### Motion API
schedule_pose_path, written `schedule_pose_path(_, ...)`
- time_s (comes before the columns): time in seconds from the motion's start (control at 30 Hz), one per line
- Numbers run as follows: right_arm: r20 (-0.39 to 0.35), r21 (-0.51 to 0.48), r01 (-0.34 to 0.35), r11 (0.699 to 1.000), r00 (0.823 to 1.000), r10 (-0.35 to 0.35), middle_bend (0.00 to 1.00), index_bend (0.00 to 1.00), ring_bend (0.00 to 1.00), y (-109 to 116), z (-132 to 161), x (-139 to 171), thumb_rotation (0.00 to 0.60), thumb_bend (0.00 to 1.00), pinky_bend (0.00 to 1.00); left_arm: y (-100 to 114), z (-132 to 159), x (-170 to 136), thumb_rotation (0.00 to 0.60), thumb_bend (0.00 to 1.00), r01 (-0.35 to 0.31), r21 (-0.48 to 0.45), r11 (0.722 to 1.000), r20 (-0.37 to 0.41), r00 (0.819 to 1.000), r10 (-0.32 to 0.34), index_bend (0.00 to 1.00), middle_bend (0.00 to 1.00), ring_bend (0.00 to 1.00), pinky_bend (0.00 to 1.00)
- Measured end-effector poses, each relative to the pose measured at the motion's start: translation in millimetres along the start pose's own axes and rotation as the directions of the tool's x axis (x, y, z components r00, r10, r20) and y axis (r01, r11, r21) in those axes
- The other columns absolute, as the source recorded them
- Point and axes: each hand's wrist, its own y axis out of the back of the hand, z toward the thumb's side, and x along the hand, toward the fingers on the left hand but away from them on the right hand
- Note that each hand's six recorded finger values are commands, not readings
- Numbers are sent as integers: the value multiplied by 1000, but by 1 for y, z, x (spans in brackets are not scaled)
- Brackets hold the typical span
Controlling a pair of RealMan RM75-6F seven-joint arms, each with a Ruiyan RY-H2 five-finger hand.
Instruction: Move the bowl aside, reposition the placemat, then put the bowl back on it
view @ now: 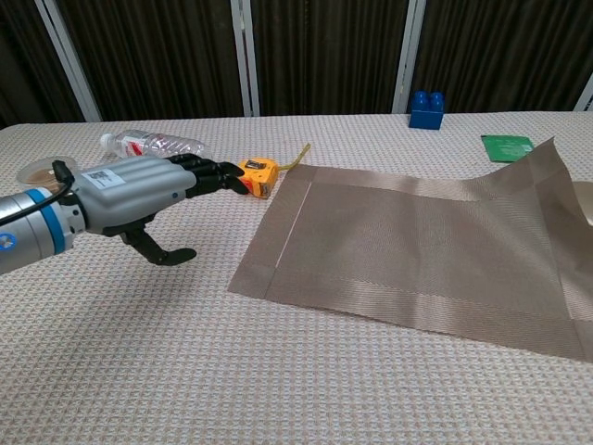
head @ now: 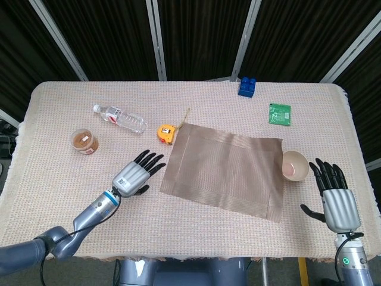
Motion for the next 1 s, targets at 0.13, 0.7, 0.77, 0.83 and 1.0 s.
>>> schedule_pose_path(0.13, 9, -5, -4, 1000, 1000, 4, 0, 0, 0, -1, -2, -1, 600, 9, 0, -19, -1, 10, 600, 372, 38, -19, 999, -5, 999, -38, 133, 0, 0, 0)
schedule_pose_path(0.7, 20, -37, 30, 999, 999, -29, 0, 0, 0, 5, -3, -2, 600, 9, 0, -44, 10, 21, 600, 370, 59, -15, 998, 38, 998, -58, 162, 0, 0, 0)
schedule_pose_path(0.77, 19, -38, 34, 999, 999, -33, 0, 0, 0, 5, -3, -1, 600, 9, 0, -46, 12, 22, 600, 369, 65, -9, 998, 40, 997, -64, 154, 0, 0, 0)
schedule_pose_path(0.83, 18, -38, 35, 999, 999, -34, 0, 0, 0, 5, -3, -1, 600, 9, 0, -48, 15, 25, 600, 370, 67, -8, 998, 41, 997, -67, 152, 0, 0, 0)
schedule_pose_path(1.0, 17, -39, 41, 998, 999, -40, 0, 0, 0, 6, -3, -1, 600, 8, 0, -53, 21, 29, 600, 372, 72, -11, 997, 46, 996, -72, 288, 0, 0, 0)
